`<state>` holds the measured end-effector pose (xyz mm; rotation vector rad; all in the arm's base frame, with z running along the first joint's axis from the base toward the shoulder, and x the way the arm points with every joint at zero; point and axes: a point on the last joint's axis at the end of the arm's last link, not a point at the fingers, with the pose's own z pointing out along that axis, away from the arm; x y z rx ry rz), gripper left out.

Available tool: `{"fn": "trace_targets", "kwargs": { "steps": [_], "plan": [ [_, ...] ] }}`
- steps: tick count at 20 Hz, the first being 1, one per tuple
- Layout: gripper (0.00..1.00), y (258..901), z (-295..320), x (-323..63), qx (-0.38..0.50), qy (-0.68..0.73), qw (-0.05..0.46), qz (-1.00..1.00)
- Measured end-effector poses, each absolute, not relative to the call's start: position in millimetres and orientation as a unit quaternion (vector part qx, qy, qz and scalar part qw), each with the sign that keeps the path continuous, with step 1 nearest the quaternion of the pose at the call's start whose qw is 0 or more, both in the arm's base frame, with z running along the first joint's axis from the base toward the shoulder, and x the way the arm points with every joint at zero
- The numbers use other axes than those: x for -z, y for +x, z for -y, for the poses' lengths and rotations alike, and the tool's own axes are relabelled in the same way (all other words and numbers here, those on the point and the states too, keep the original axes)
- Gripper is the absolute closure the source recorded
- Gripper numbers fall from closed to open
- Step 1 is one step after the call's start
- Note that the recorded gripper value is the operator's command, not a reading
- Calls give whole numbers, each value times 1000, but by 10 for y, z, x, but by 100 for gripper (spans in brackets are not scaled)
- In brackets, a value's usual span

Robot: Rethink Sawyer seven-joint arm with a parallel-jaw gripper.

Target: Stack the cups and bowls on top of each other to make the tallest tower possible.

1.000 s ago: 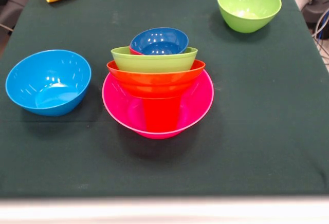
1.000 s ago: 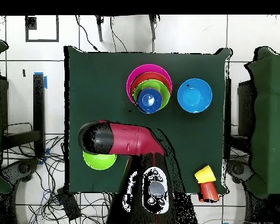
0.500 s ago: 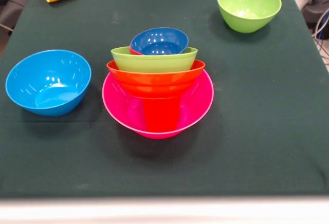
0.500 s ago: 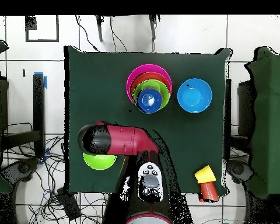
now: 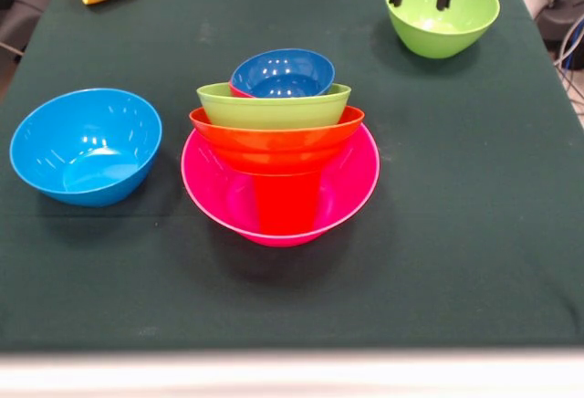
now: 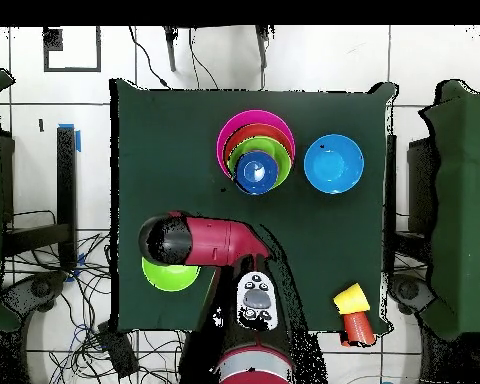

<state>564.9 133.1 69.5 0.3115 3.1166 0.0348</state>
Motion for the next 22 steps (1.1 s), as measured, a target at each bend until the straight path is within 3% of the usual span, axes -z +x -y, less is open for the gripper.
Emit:
{"fn": "trace_targets", "kwargs": {
  "steps": [22],
  "plan": [
    [0,5389,-1187,-227,-13,92,-9,-996]
  ]
}}
